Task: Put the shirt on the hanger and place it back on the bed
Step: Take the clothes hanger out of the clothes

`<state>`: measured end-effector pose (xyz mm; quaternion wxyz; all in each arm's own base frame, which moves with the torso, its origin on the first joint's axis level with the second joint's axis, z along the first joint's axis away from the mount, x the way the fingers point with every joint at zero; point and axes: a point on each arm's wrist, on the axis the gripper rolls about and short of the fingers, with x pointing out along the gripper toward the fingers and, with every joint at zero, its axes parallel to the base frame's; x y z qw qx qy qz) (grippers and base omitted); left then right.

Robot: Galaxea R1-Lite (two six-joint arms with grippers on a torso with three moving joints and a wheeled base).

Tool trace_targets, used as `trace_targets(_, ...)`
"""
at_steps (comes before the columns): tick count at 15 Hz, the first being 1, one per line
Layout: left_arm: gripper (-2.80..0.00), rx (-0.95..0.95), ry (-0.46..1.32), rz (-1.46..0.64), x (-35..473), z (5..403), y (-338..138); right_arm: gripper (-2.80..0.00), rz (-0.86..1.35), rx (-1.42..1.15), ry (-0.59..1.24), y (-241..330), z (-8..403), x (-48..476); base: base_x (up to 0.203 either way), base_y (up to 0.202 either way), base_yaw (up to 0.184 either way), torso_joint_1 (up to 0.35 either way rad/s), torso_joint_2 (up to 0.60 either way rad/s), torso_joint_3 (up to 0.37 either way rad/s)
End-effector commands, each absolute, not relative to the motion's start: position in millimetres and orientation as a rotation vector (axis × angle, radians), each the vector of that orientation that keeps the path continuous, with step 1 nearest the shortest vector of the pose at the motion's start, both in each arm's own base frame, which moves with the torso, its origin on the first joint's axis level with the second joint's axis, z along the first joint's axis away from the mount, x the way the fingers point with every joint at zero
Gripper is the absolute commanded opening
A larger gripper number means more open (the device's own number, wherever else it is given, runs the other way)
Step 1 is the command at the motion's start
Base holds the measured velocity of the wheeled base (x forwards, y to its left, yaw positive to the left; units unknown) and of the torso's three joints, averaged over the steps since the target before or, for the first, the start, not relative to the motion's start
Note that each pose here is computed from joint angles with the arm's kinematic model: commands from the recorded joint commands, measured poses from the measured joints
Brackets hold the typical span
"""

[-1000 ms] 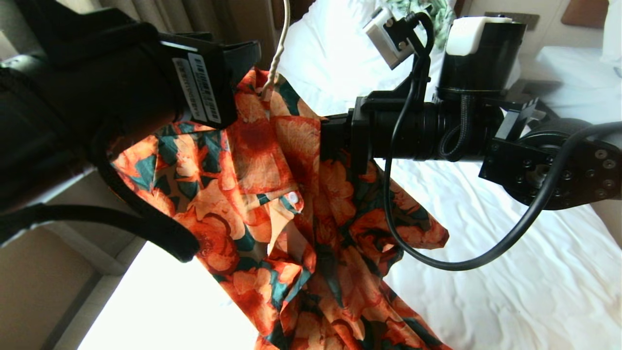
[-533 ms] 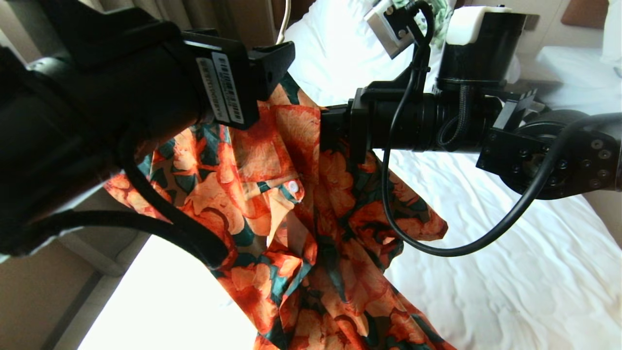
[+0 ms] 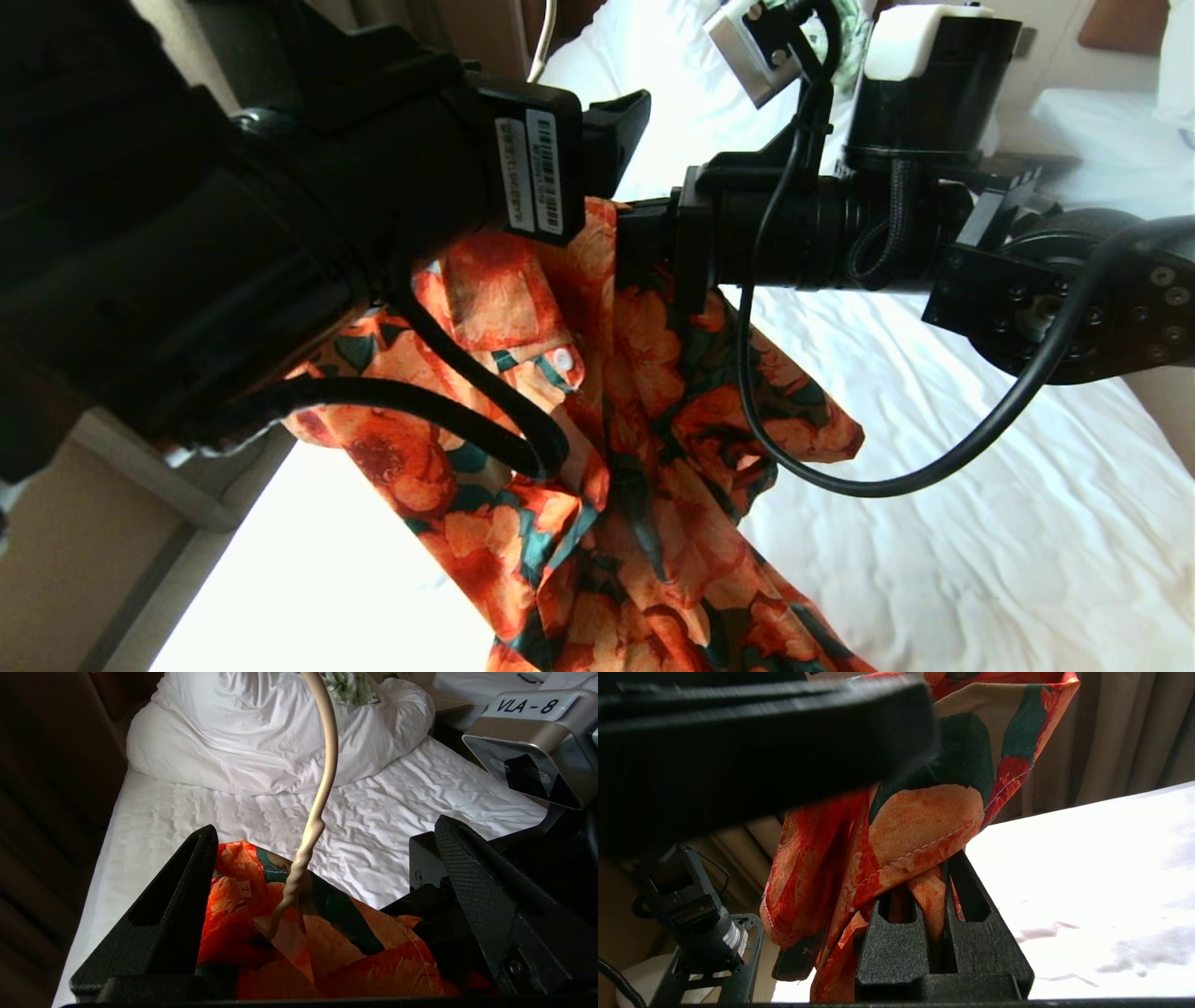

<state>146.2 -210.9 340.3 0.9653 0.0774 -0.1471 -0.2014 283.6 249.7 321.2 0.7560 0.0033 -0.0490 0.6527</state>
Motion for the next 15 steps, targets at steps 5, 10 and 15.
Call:
trace_targets(5, -2.8, 0.156, -0.303, -0.399, 154.9, 339.9, -223.2, -2.8, 1.435, 0.006, -0.122, 245.8, 326.0, 274.6, 0.0, 0.0, 0.0, 0.0, 0.0, 0.0)
trace_targets(10, -2.8, 0.156, -0.309, -0.393, 158.9, 342.2, -228.0, -2.8, 1.436, 0.004, -0.121, 242.9, 325.9, 271.0, 0.0, 0.0, 0.0, 0.0, 0.0, 0.0)
trace_targets(15, -2.8, 0.168, -0.321, -0.388, 158.8, 342.1, -227.8, -2.8, 1.434, -0.036, -0.203, 241.5, 319.2, 272.5, 0.0, 0.0, 0.0, 0.0, 0.0, 0.0)
